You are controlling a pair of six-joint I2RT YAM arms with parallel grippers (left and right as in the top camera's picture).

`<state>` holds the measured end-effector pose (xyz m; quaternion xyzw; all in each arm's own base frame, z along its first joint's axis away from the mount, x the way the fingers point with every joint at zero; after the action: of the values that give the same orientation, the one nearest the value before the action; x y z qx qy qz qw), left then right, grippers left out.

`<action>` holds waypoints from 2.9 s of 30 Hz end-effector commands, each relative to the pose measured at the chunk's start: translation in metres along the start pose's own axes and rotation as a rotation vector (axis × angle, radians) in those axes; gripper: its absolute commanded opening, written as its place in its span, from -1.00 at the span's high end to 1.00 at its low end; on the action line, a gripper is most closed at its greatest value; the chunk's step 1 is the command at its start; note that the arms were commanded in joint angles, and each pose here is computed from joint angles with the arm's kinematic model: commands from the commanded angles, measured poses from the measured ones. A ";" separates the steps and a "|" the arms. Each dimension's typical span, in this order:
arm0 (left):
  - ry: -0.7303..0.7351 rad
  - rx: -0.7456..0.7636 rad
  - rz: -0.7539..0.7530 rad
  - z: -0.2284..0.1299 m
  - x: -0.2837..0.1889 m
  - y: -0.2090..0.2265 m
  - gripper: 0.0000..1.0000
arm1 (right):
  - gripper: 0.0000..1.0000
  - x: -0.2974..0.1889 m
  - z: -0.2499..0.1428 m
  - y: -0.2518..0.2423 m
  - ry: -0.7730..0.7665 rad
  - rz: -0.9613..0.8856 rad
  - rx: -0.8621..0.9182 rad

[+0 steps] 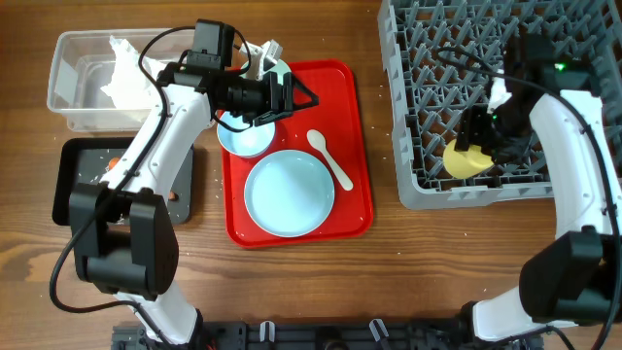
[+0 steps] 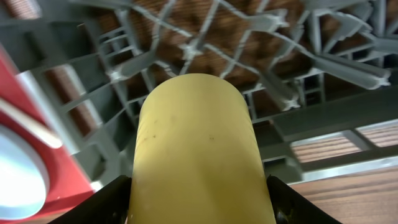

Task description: Sort waste into correct bins and load items into the dishwasher rack

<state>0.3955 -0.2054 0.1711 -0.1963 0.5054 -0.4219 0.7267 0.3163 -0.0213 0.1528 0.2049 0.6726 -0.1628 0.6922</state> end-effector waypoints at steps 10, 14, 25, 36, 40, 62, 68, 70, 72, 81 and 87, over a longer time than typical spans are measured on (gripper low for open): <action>-0.017 0.062 0.034 0.005 -0.006 -0.005 -0.61 | 0.12 0.015 0.012 -0.008 0.031 0.039 0.004; -0.017 0.061 0.034 0.005 -0.006 -0.005 -0.60 | 0.05 0.021 0.010 -0.009 0.054 0.030 0.022; -0.017 0.061 0.037 0.005 -0.006 -0.004 -0.55 | -0.75 0.019 0.009 -0.003 0.065 0.067 0.028; 0.023 0.056 0.153 -0.004 0.001 0.007 -0.66 | -0.79 -0.057 0.029 0.037 -0.094 0.266 -0.029; 0.046 0.041 0.317 -0.010 -0.003 0.031 -0.70 | -0.76 -0.078 0.019 0.057 -0.144 0.330 -0.090; 0.126 0.256 0.573 -0.024 -0.052 0.037 -0.66 | -0.68 -0.086 -0.010 0.133 -0.193 0.428 -0.314; 0.135 0.260 0.706 -0.025 -0.071 0.047 -0.65 | -0.67 -0.089 -0.005 0.138 -0.224 0.445 -0.319; 0.150 0.253 0.715 -0.029 -0.072 0.049 -0.61 | -0.67 -0.090 -0.004 0.138 -0.230 0.446 -0.323; 0.161 0.247 0.716 -0.032 -0.072 0.049 -0.61 | -0.67 -0.090 -0.002 0.139 -0.237 0.450 -0.326; 0.182 0.274 0.700 -0.035 -0.060 0.041 -0.60 | -0.68 -0.090 0.003 0.144 -0.259 0.462 -0.332; 0.198 0.289 0.690 -0.036 -0.051 0.039 -0.57 | -0.68 -0.090 0.003 0.144 -0.260 0.461 -0.336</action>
<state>0.3691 -0.1334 0.1547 0.1188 0.5535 -0.2312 0.7913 0.3868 0.0915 0.2432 0.2132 0.5410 0.0727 0.8103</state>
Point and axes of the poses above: each gripper's point midway between its finger pads, its own x axis out along the fingers, its own y axis along the line the jaws close on, z = x × y, the point moved 1 cm from there along -x, back along the fingers, and after that the axes turned 15 degrees about x, right-handed, at the moved point
